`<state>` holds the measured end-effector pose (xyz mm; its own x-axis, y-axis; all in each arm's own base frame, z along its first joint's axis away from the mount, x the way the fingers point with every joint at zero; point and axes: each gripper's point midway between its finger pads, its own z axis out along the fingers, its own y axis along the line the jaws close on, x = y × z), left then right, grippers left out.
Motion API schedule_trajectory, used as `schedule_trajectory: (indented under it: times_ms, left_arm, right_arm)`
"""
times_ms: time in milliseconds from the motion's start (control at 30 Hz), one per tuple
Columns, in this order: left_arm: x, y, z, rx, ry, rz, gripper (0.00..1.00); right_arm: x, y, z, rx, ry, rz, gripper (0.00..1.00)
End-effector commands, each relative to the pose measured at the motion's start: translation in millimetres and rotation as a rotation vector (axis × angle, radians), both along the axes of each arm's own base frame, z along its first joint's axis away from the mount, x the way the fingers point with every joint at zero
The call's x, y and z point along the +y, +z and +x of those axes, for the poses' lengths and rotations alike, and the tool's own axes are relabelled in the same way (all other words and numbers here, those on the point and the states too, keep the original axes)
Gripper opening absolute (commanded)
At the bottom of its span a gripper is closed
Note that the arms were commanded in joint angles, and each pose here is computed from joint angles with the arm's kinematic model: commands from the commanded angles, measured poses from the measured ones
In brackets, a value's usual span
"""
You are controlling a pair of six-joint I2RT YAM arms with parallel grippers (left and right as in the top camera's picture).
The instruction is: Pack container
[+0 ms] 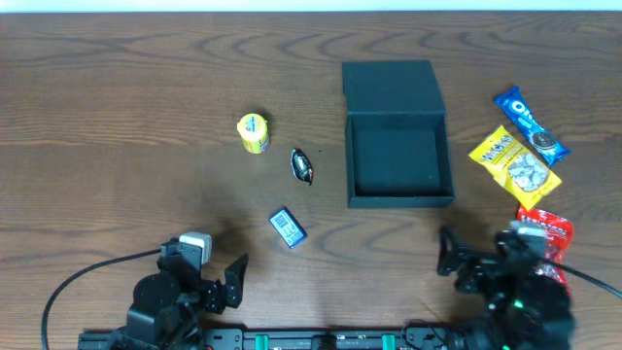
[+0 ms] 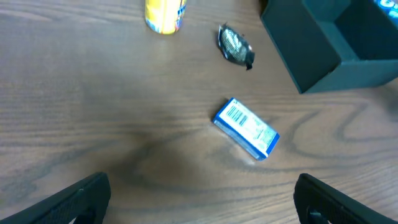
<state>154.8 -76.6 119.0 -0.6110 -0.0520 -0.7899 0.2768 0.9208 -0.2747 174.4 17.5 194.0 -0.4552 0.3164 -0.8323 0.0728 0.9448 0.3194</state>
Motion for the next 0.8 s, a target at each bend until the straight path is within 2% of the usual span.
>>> schedule_trajectory:
  times_ms: [0, 100, 233, 367, 567, 767]
  left_arm:
    - [-4, 5, 2, -0.004, 0.010, -0.052, 0.95]
    - [-7, 7, 1, 0.002, 0.010, -0.085, 0.95]
    - [-12, 7, -2, 0.013, -0.022, -0.102, 0.95]
    - [-12, 6, -3, 0.019, -0.024, -0.101, 0.95]
    - [-12, 2, -5, 0.037, -0.024, -0.095, 0.95]
    - [-8, -13, -15, 0.107, -0.020, -0.070, 0.95]
  right_arm:
    - [-9, 37, -6, 0.062, -0.064, 0.010, 0.99]
    - [-14, 47, -14, 0.266, -0.072, -0.060, 0.99]
    - [-14, 58, -20, 0.532, 0.011, -0.188, 0.99]
    - [-12, 67, -18, 0.695, 0.134, -0.299, 0.99]
    - [-30, 69, -8, 0.762, -0.030, -0.232, 0.99]
    - [-70, 69, -15, 0.794, -0.155, -0.203, 0.99]
